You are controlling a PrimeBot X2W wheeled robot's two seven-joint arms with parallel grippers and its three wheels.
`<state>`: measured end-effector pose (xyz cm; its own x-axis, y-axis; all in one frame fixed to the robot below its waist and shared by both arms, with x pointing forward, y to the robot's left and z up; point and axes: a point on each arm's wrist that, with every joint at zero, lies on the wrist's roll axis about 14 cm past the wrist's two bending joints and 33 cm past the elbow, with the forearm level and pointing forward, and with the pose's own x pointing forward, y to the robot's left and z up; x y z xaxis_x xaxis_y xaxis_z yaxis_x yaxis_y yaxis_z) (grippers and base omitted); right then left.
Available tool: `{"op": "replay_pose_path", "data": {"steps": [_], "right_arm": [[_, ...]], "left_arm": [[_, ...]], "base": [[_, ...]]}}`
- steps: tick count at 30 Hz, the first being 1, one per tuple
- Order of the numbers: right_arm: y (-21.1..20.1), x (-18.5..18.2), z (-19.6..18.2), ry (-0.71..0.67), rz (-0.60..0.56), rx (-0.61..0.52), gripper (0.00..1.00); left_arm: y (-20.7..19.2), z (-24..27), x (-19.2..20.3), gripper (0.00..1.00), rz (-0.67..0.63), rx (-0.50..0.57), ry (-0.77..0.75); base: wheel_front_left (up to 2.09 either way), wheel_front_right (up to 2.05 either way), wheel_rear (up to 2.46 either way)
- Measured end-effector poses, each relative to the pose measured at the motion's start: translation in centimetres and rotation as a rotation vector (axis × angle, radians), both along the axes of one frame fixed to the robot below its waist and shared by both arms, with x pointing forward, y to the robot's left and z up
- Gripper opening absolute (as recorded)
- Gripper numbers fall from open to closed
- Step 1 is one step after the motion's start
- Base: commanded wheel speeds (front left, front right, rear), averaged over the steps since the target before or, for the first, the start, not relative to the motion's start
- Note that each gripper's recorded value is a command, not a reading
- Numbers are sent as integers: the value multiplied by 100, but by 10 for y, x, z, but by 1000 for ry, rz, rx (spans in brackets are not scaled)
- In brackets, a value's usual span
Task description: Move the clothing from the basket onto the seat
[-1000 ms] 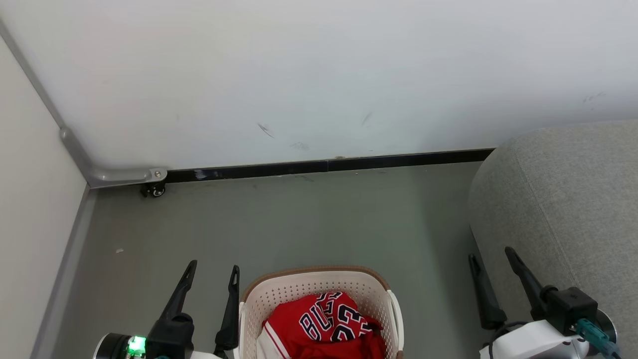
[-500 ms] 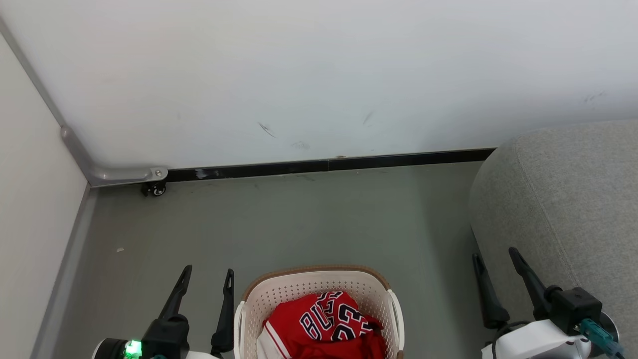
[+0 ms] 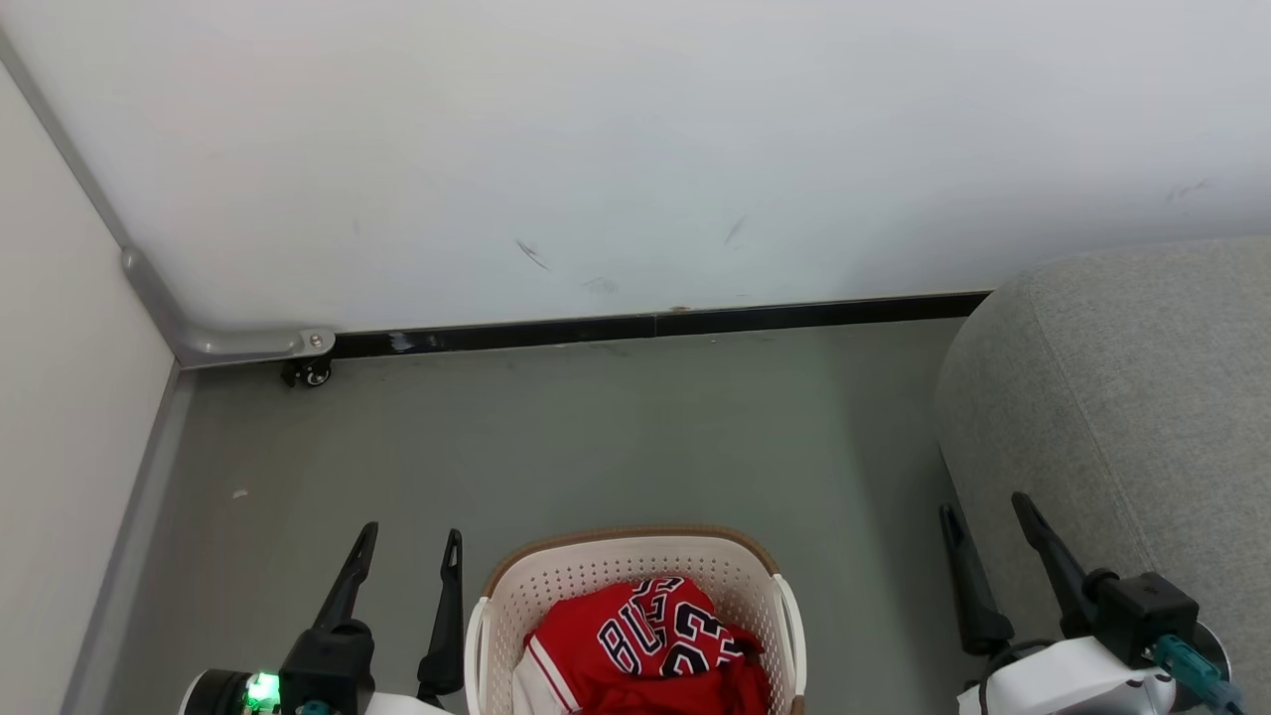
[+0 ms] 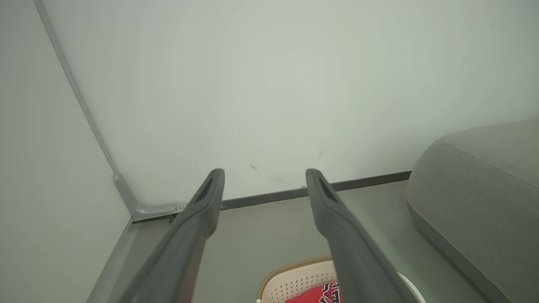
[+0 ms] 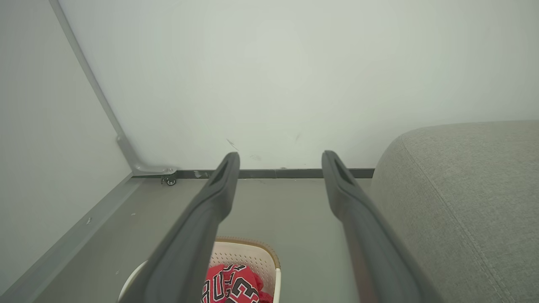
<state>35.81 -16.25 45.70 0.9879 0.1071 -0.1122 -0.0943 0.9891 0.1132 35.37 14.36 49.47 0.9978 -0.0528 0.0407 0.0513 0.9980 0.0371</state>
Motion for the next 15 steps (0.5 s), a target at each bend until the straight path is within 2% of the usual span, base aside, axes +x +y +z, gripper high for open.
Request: {"op": "replay_pose_path", "data": {"steps": [15], "right_arm": [[4,0,0,-4,11,1,100]], "left_arm": [[0,-2,0,100,3,-1,6]], "base": [[0,0,0]]}}
